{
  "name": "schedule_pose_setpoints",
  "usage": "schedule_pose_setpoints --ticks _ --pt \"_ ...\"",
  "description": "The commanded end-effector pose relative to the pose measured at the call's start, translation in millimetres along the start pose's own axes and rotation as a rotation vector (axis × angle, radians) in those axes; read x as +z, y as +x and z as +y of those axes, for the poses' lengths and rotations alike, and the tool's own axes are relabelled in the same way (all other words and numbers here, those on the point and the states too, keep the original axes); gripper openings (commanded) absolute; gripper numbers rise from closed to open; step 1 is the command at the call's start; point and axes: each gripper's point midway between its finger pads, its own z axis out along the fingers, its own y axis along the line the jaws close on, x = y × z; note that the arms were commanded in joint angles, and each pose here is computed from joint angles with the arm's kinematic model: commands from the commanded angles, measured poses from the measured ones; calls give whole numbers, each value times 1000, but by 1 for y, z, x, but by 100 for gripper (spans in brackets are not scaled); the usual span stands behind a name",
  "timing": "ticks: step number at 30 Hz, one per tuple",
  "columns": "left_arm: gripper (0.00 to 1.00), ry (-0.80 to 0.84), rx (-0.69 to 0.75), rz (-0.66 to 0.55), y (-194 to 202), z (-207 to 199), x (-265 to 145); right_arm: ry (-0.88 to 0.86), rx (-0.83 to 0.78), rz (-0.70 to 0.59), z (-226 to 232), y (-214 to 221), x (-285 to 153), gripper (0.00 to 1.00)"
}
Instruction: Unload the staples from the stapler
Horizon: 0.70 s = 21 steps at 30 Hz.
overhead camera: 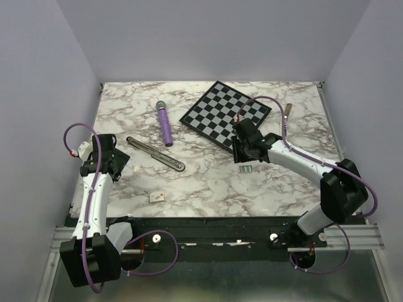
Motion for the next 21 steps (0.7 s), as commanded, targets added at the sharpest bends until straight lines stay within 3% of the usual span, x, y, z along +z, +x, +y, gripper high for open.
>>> schedule_pose_setpoints --ticks 1,5,10,11,17,21 --pt "99 -52 -100 60 12 13 -13 -406 -157 -96 69 -17 -31 49" --pt "96 -168 -174 85 20 36 -23 -551 -287 -161 126 -19 -53 59" --pt "96 -194 -158 108 19 36 -23 -774 -601 -305 231 1 -77 76" --pt "96 -193 -127 106 14 33 -21 -790 -641 -283 246 12 -65 78" --pt "99 -371 -78 25 -18 54 -16 -953 -848 -303 321 51 -62 84" --pt "99 -353 -97 35 -14 57 -8 -1084 -917 -445 343 65 -60 84"
